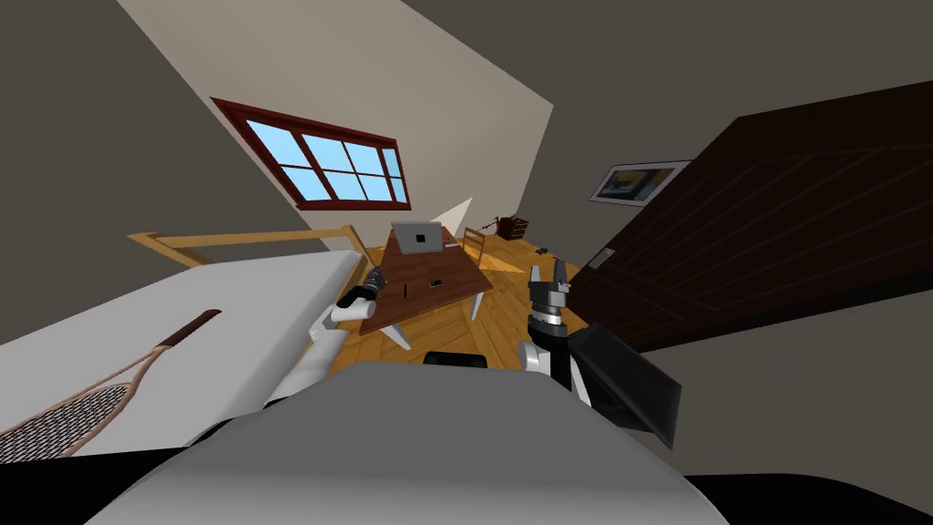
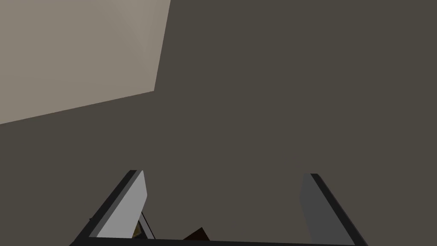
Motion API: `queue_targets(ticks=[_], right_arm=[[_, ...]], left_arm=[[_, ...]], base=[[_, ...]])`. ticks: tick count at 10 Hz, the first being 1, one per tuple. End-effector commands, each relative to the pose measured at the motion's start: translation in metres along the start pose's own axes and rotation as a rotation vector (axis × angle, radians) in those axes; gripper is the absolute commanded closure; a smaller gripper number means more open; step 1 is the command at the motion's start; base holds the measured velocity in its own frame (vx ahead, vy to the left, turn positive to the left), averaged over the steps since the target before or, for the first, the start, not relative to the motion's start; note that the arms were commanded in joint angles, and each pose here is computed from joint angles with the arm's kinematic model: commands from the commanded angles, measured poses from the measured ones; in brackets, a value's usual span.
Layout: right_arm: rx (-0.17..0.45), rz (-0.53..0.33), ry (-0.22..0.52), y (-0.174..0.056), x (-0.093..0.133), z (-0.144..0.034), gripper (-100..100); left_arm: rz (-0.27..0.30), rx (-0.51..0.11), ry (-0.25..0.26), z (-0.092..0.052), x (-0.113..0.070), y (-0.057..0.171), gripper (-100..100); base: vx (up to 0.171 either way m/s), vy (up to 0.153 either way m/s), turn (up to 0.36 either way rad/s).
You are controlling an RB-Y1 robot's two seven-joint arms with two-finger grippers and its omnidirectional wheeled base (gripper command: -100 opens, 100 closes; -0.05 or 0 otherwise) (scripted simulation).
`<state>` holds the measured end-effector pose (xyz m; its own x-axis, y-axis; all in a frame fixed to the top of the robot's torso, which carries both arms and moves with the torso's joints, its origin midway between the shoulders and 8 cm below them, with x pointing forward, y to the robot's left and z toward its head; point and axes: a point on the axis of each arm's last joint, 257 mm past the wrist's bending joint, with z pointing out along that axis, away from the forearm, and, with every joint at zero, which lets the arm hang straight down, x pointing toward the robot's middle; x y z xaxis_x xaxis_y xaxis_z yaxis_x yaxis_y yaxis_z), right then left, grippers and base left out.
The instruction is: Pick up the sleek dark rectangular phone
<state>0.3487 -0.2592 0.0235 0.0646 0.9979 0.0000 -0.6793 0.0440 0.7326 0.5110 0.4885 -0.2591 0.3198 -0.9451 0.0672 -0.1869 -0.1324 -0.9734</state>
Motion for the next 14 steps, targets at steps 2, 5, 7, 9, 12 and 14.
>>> queue_targets(ticks=[2, 5, 7, 9, 12, 14], right_arm=[[0.0, 0.0, 0.0, 0.0, 0.0, 0.0, 0], [0.0, 0.0, 0.0, 0.0, 0.0, 0.0, 0], [0.0, 0.0, 0.0, 0.0, 0.0, 0.0, 0], [0.0, 0.0, 0.0, 0.0, 0.0, 0.0, 0], [0.0, 0.0, 0.0, 0.0, 0.0, 0.0, 0], [0.0, 0.0, 0.0, 0.0, 0.0, 0.0, 0]], left_arm=[[-0.017, -0.083, -0.055, 0.007, -0.029, 0.02, -100], [-0.055, -0.168, -0.134, 0.016, -0.069, 0.032, -100], [-0.058, -0.212, -0.148, 0.013, -0.074, 0.047, -100], [-0.084, -0.278, -0.194, 0.013, -0.095, 0.062, -100], [-0.113, -0.344, -0.238, 0.01, -0.114, 0.077, -100], [-0.144, -0.411, -0.28, 0.004, -0.132, 0.092, -100]], base=[[-0.004, -0.025, -0.129], [0.006, -0.026, -0.152], [0.009, -0.011, -0.042], [0.014, -0.014, -0.164], [0.021, -0.016, -0.102], [0.028, -0.013, -0.191]])
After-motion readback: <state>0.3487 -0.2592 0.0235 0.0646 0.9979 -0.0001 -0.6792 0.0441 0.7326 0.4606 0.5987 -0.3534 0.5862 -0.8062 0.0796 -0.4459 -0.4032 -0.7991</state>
